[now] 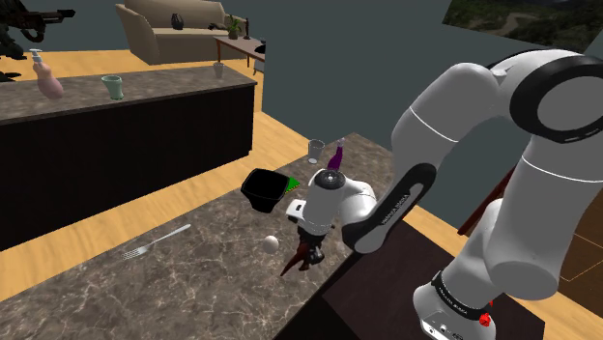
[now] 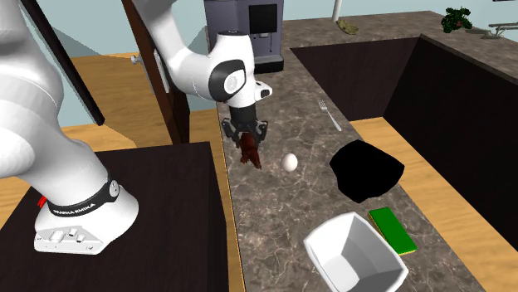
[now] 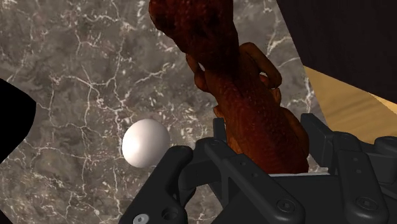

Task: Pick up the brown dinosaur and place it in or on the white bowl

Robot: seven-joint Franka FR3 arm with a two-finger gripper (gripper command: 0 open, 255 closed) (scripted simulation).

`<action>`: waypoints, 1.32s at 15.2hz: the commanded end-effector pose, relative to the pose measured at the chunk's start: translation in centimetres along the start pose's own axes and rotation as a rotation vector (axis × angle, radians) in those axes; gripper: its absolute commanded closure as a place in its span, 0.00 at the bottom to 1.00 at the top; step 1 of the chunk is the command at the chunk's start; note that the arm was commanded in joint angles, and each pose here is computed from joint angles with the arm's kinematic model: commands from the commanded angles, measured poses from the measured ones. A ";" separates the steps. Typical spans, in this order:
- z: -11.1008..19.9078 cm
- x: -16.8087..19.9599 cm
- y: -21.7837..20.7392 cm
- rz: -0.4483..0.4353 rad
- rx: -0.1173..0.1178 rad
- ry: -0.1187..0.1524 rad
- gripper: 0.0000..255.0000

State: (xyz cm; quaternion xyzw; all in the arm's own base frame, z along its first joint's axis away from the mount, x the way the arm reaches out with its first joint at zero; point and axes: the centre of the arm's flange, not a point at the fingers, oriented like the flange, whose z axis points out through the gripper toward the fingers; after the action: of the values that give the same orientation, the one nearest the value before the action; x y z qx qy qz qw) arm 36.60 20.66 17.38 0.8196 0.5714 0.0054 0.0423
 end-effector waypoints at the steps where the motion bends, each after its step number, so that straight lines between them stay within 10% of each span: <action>1: -1.1 -0.1 0.0 0.000 0.000 0.000 1.00; 20: -11.1 -0.5 0.8 0.000 0.000 0.000 1.00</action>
State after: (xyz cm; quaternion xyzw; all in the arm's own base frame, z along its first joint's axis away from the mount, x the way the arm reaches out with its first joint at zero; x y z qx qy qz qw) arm 36.52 20.63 27.93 0.8196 0.5713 0.0053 0.0424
